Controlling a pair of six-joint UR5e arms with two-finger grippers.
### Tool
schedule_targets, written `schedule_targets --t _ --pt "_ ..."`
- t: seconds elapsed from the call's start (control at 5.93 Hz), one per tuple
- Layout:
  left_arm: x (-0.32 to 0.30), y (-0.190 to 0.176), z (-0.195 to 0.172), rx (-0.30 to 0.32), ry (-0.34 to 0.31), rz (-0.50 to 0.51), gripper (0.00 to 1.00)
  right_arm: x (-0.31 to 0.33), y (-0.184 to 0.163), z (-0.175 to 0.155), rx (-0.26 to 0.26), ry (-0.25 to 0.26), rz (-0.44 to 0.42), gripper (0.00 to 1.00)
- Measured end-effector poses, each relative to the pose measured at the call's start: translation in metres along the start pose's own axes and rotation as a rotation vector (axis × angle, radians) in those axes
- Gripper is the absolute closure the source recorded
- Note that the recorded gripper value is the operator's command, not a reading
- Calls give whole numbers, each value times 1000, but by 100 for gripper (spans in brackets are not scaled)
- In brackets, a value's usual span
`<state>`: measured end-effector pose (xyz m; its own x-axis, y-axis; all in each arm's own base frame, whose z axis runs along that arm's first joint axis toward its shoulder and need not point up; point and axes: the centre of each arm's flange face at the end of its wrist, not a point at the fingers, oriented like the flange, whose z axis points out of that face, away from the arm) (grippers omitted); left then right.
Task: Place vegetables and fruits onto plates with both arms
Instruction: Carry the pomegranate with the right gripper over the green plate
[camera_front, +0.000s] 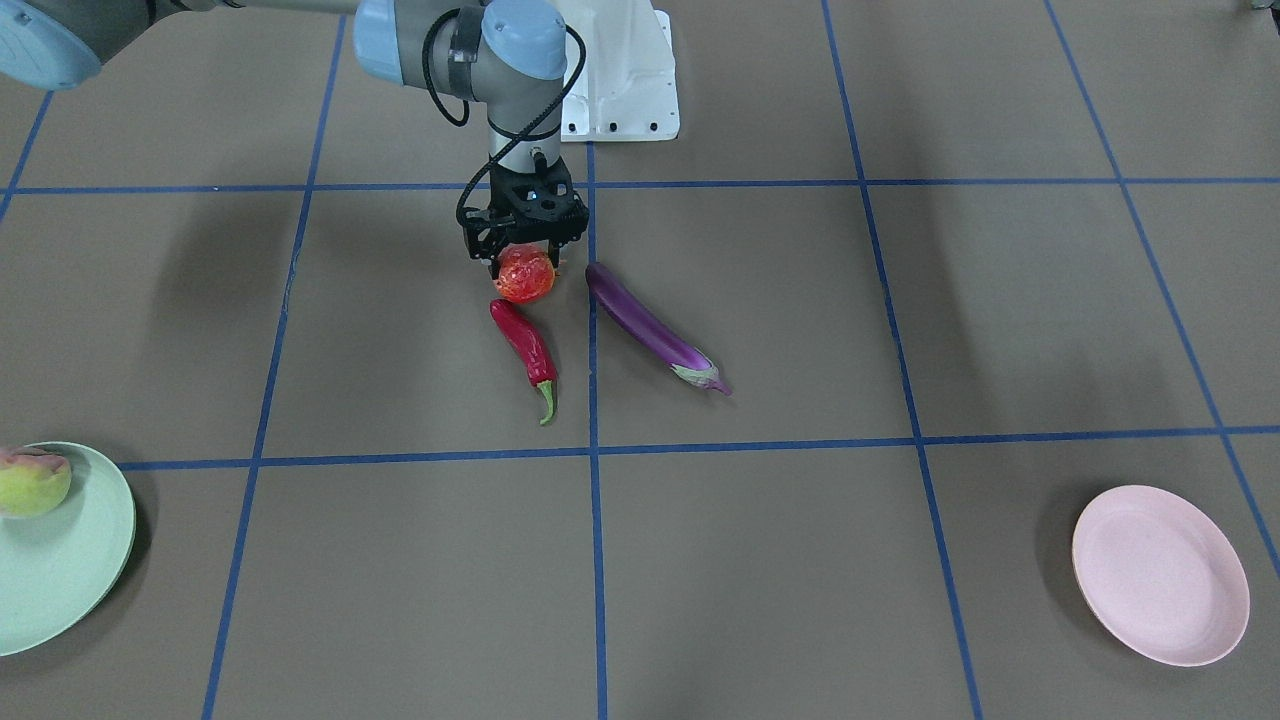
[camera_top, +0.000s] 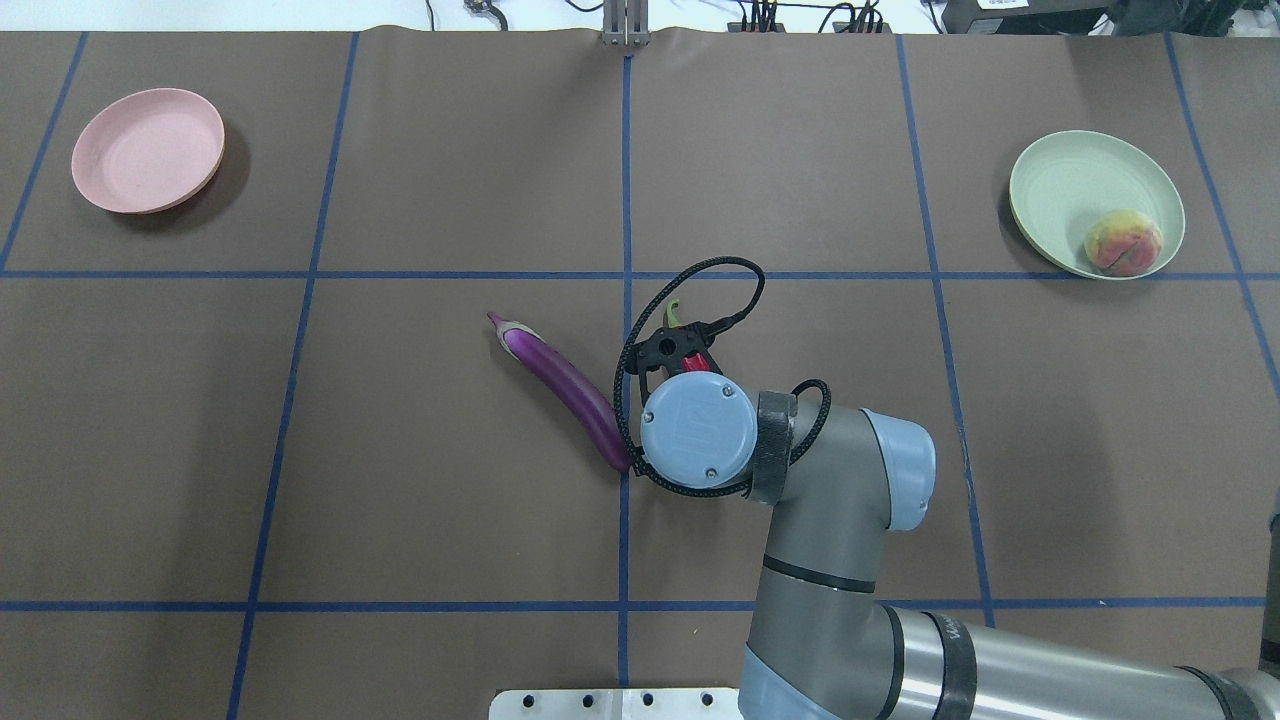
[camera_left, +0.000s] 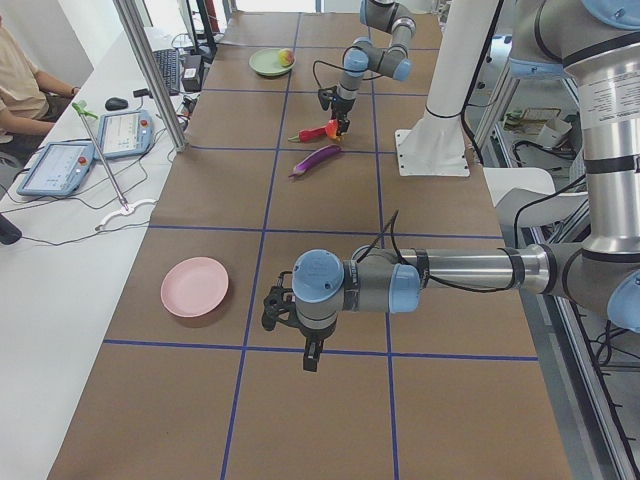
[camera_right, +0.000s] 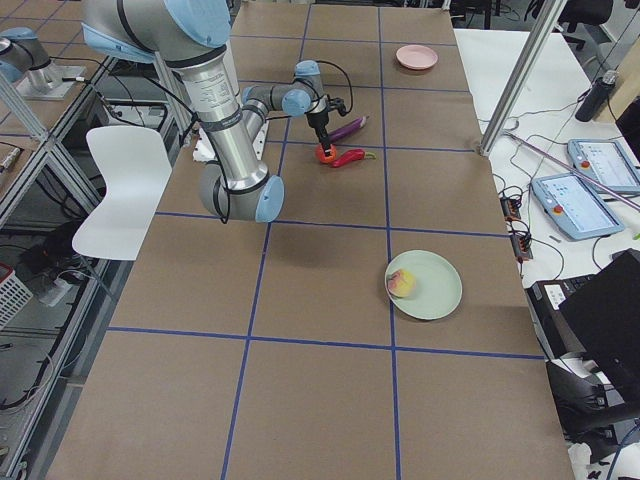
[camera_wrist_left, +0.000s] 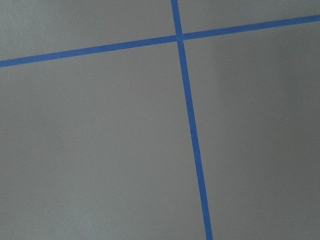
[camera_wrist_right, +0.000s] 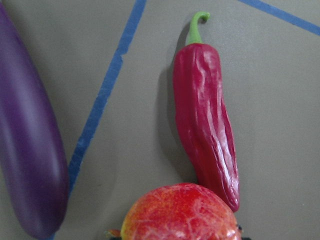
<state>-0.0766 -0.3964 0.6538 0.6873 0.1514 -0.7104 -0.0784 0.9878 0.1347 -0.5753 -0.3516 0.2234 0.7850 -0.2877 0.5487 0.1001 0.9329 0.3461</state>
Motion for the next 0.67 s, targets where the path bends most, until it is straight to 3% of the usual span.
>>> schedule_targets --t 0.17,0.51,0.67 --pt "0 0 0 0 0 0 0 21 -27 -16 -1 -28 -3 100" --pt "0 0 0 1 0 1 0 122 -114 -41 -14 -57 -72 100" --pt "1 -1 -1 2 0 2 0 188 -158 -32 -30 -87 -104 100"
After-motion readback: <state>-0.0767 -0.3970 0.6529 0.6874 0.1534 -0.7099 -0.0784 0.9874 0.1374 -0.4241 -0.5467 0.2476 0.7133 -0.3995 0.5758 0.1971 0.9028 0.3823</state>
